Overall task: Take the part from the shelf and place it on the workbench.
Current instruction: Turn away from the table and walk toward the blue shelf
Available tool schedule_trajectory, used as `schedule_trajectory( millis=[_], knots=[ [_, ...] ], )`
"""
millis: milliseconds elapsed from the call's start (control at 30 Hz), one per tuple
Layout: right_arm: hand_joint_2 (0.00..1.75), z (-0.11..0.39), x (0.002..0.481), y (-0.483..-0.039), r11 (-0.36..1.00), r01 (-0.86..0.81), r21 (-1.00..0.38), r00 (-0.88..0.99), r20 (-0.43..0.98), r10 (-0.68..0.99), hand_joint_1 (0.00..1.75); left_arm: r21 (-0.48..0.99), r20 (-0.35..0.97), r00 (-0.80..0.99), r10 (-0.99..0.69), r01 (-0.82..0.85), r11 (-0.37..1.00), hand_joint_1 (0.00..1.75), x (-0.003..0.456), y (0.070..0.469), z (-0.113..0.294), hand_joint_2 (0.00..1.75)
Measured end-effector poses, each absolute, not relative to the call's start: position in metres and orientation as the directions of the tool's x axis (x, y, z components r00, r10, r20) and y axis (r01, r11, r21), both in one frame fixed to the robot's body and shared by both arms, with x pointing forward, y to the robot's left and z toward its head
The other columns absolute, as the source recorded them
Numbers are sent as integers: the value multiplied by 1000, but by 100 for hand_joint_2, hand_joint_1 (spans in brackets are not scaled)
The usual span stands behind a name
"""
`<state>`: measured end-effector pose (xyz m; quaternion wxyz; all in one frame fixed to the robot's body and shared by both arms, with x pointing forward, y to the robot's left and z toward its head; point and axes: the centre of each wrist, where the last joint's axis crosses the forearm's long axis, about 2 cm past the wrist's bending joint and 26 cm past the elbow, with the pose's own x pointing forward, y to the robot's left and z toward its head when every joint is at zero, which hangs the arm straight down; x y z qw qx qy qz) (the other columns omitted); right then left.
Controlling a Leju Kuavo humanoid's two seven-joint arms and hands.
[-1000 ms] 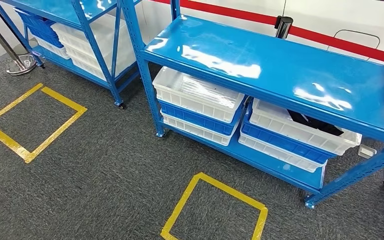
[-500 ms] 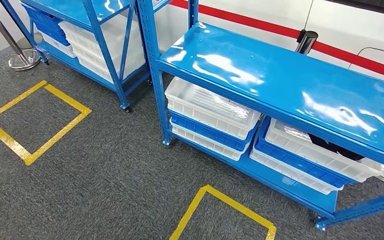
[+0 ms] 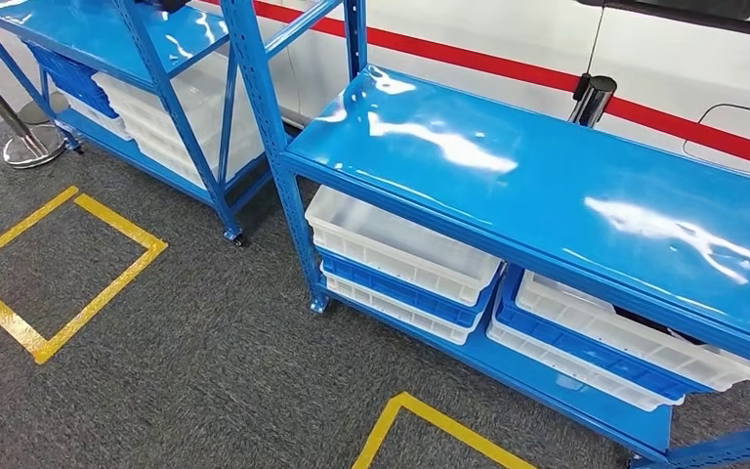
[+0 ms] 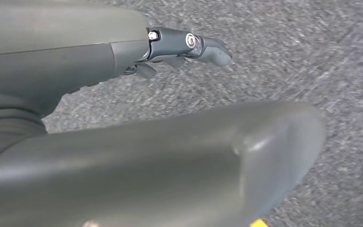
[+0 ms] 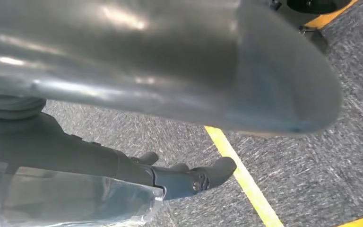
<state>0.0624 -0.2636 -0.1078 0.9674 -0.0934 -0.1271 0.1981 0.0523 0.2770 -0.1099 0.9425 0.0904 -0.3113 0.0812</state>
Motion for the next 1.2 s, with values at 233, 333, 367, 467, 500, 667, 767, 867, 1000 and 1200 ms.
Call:
schedule_trajectory(
  millis=[233, 333, 367, 467, 500, 667, 767, 867, 1000, 1200],
  knots=[
    [0, -107, 65, -262, 905, -358, -230, 888, 215, 406, 0, 121, 598, 795, 98, -211, 970, 0, 51, 277, -110, 0],
    [0, -107, 66, -262, 905, -358, -231, 887, 217, 407, 0, 121, 598, 795, 98, -211, 970, 0, 51, 277, -110, 0],
    [0, -107, 67, -262, 905, -358, -232, 887, 218, 407, 0, 121, 599, 795, 98, -211, 970, 0, 52, 277, -110, 0],
    [0, -107, 65, -262, 905, -357, -230, 889, 214, 405, 0, 126, 595, 798, 95, -210, 970, 0, 52, 277, -110, 0],
    [0, -108, 63, -263, 906, -356, -230, 890, 212, 404, 0, 130, 590, 802, 93, -208, 969, 0, 52, 277, -110, 0],
    [0, -108, 63, -267, 906, -350, -237, 893, 208, 399, 0, 140, 570, 817, 86, -200, 970, 0, 53, 273, -110, 0],
    [0, -108, 61, -265, 908, -350, -233, 894, 206, 397, 0, 144, 566, 821, 81, -195, 970, 0, 54, 273, -109, 0],
    [0, -108, 62, -265, 909, -346, -232, 896, 208, 394, 0, 148, 566, 821, 76, -192, 970, 0, 56, 273, -109, 0],
    [0, -108, 63, -266, 911, -341, -232, 898, 206, 389, 0, 165, 561, 825, 69, -193, 967, 0, 57, 273, -109, 0],
    [0, -108, 62, -266, 915, -331, -230, 903, 205, 378, 0, 177, 558, 828, 56, -185, 967, 0, 58, 273, -109, 0]
  ],
)
